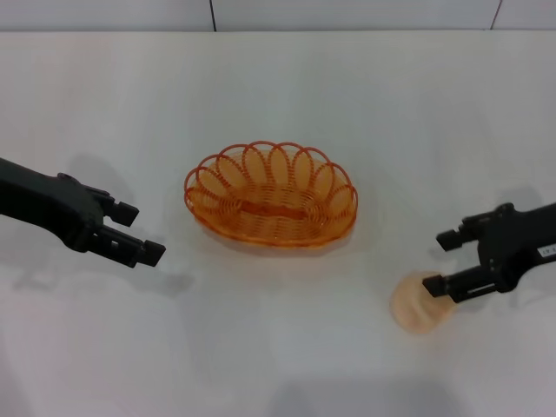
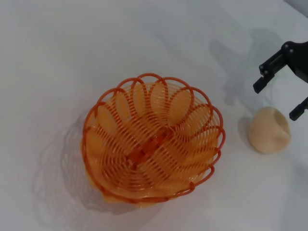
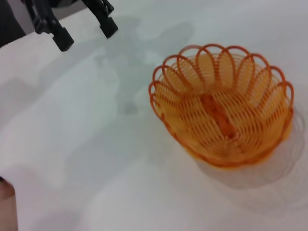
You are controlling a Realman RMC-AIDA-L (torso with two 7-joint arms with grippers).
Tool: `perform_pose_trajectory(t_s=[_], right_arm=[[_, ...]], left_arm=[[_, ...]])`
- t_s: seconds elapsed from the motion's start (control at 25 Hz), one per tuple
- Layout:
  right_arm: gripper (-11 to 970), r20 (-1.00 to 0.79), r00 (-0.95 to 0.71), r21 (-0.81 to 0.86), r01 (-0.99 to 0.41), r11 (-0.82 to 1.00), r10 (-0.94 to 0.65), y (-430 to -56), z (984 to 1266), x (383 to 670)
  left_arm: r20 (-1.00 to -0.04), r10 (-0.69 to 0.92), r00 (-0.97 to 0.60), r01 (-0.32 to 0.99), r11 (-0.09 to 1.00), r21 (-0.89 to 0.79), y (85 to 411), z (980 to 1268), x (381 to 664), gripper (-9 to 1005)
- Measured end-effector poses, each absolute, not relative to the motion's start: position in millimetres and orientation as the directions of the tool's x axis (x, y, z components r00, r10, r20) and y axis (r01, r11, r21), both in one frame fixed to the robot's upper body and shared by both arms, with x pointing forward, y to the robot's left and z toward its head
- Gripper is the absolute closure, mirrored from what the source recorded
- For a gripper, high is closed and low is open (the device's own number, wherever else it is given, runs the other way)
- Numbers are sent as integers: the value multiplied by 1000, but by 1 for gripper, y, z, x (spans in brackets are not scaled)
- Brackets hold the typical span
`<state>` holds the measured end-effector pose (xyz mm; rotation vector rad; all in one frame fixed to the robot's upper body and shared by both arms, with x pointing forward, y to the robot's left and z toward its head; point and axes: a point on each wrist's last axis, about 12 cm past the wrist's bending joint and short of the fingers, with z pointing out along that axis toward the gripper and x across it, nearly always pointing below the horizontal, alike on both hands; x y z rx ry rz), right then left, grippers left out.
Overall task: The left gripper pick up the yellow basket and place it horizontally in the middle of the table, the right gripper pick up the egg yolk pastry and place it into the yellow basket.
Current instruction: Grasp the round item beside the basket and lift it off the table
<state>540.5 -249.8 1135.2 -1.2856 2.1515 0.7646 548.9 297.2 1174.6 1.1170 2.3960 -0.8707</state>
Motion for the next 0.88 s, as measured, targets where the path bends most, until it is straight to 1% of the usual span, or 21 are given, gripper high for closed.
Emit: perform_pose_trajectory(t_s=[0.2, 0.48, 0.88], right_arm=[[243, -665, -445, 220, -884, 413, -599, -257, 1129, 534], [262, -660, -463, 229, -874, 428, -592, -259, 1122, 533], [270, -645, -453, 214, -880, 424, -616, -252, 1114, 534]], left_arm=[[-546, 556, -627, 777, 496, -388, 294, 1172, 548, 106], [-547, 555, -627, 777, 493, -392, 293, 1171, 548, 106], [-546, 550, -631, 774, 491, -400, 291, 1169, 546, 107]])
